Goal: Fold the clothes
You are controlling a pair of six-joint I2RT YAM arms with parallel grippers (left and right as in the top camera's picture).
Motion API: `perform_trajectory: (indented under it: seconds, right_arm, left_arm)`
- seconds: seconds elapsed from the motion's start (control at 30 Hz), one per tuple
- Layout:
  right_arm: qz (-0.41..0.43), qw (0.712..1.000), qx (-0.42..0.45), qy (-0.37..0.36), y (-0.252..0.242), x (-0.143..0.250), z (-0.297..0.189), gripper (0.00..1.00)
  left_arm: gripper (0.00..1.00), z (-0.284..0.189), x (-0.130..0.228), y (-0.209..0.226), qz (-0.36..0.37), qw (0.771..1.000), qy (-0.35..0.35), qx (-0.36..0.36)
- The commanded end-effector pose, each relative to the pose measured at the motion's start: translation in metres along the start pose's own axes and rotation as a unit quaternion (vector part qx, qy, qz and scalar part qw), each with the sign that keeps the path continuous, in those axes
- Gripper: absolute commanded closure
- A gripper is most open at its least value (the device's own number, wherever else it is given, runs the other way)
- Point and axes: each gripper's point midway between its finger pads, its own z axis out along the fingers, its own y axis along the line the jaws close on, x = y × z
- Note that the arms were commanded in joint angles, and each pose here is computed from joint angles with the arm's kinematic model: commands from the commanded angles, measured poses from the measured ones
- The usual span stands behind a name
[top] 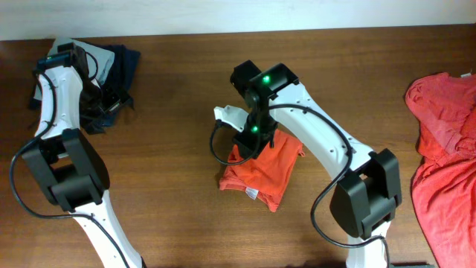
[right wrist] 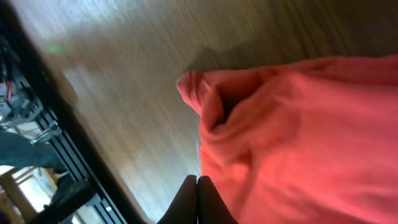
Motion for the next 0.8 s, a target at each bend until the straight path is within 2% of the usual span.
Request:
perform_trajectory:
  seconds: [0.0,0.23,0.33,0.43,0.47,0.57,0.77]
  right_arm:
    - [0.009,1.000,-0.030,-0.004,0.008,0.006,0.010,0.96]
    - [0.038,0.998,-0.053,0.001,0.003,0.019,0.061,0.95]
    - [0.064,0.996,-0.056,-0.008,-0.003,0.024,0.085,0.86]
    - [0.072,0.995,-0.067,-0.012,-0.002,0.028,0.096,0.87]
    - [0.073,0.995,-0.067,-0.011,-0.002,0.029,0.096,0.91]
    - [0.074,0.995,-0.068,-0.017,-0.001,0.024,0.083,0.92]
    - [0.054,0.995,-0.057,-0.053,0.006,0.001,0.005,0.91]
  left_arm:
    - [0.01,-0.006,-0.003,-0.002,-0.002,1.000,-0.010,0.004]
    - [0.01,-0.006,-0.003,-0.002,-0.002,1.000,-0.010,0.004]
    - [0.01,-0.006,-0.003,-0.002,-0.002,1.000,-0.010,0.004]
    - [0.01,-0.006,-0.003,-0.001,-0.002,1.000,-0.008,0.003]
    - [0.01,-0.006,-0.003,-0.002,-0.002,1.000,-0.009,0.004]
    - [0.01,-0.006,-0.003,-0.007,-0.015,1.000,-0.007,0.020]
    - [0.01,-0.006,-0.010,-0.011,-0.013,0.999,-0.021,0.028]
